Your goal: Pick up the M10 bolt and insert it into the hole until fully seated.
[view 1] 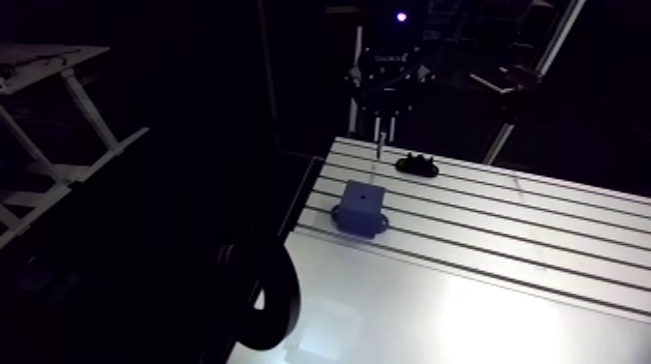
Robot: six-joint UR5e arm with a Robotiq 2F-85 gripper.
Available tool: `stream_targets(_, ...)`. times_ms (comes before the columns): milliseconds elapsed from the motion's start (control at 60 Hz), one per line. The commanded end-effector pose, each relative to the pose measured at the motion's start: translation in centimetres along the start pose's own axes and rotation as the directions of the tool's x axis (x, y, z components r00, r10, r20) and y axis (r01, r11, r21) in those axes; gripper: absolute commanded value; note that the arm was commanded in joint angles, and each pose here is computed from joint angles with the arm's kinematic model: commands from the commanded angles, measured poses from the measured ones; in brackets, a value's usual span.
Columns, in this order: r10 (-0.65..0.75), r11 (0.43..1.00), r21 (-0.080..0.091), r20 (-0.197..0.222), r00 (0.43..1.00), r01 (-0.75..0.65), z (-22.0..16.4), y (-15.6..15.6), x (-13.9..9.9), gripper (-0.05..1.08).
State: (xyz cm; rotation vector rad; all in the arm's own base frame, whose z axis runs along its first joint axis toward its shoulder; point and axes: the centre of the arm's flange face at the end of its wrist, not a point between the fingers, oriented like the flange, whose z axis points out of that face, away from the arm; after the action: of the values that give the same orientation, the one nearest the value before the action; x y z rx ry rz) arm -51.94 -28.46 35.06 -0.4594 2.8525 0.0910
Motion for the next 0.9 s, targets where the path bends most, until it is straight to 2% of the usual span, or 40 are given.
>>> stream_targets(17, 0.002, 1.0, -0.027, 0.019, 1.0, -0.002, 1.6, 0.0, 0.8, 1.08)
stream_targets(233, -0.005, 0.999, -0.032, 0.036, 0.999, 0.006, 2.5, -0.6, 1.4, 1.08)
stream_targets(467, -0.028, 0.997, -0.074, 0.038, 0.999, 0.031, 3.3, -1.7, 2.0, 1.08)
stream_targets(900, -0.042, 0.996, -0.074, 0.038, 0.998, 0.044, 4.0, -2.3, 2.8, 1.08)
